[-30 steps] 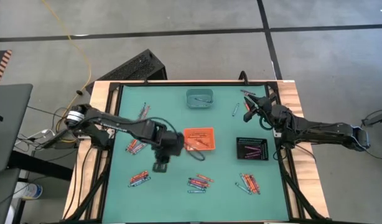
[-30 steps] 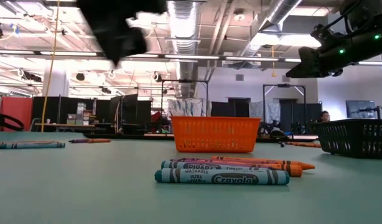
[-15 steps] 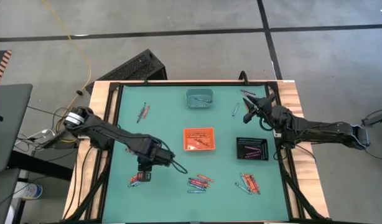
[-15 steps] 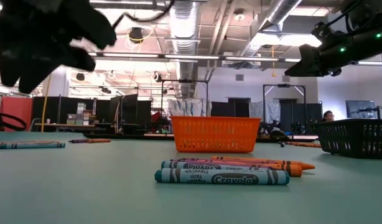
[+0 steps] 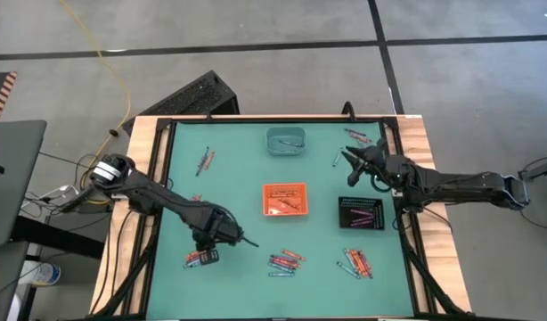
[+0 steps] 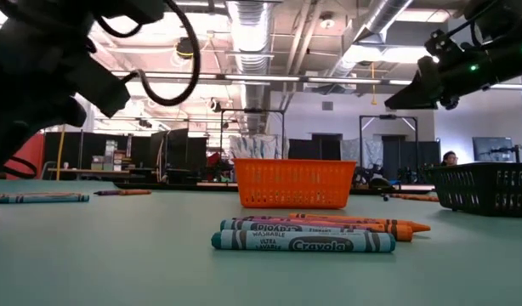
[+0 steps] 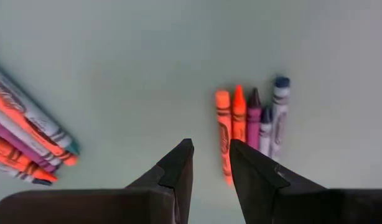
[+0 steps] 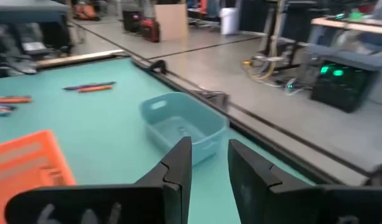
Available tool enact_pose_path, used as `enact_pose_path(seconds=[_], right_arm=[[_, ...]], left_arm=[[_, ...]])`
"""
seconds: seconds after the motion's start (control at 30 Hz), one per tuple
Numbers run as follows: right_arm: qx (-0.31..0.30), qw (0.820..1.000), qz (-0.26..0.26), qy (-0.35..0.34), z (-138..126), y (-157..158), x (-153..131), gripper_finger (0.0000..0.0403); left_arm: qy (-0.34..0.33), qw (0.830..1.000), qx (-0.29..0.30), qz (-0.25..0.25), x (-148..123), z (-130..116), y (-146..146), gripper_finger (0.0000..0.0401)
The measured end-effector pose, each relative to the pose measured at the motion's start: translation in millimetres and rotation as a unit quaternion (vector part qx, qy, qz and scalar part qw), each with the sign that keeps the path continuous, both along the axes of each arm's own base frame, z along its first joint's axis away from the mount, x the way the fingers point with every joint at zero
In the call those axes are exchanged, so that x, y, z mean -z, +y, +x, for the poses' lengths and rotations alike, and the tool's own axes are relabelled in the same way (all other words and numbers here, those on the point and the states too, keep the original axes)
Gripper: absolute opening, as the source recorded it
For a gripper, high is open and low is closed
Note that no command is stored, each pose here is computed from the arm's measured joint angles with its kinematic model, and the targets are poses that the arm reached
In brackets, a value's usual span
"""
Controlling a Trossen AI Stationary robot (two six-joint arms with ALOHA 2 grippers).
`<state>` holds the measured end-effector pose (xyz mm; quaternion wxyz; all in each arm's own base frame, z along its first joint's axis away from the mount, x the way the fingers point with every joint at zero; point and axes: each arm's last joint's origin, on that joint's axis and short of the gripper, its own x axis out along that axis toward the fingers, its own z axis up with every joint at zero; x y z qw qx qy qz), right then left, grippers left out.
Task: Sort crayons
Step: Put the orange crayon into the orange bin
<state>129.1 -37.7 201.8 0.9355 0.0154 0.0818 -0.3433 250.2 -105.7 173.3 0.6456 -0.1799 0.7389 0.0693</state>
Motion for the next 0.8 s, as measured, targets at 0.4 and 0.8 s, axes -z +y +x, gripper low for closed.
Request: enact_pose_path(seconds=[0.4,0.8], right_arm=[[-0.036,0.999,-0.002,-0.019,3,9,-3,0.0107],[-0.035,0.999,0.006,-0.013,3,9,-1,0.0107]], left_arm=[[-0.037,0.996,0.052,0.059,11,-17,-28,0.0094],[-0.064,0.997,0.041,0.033,11,-11,-32,0.0094]])
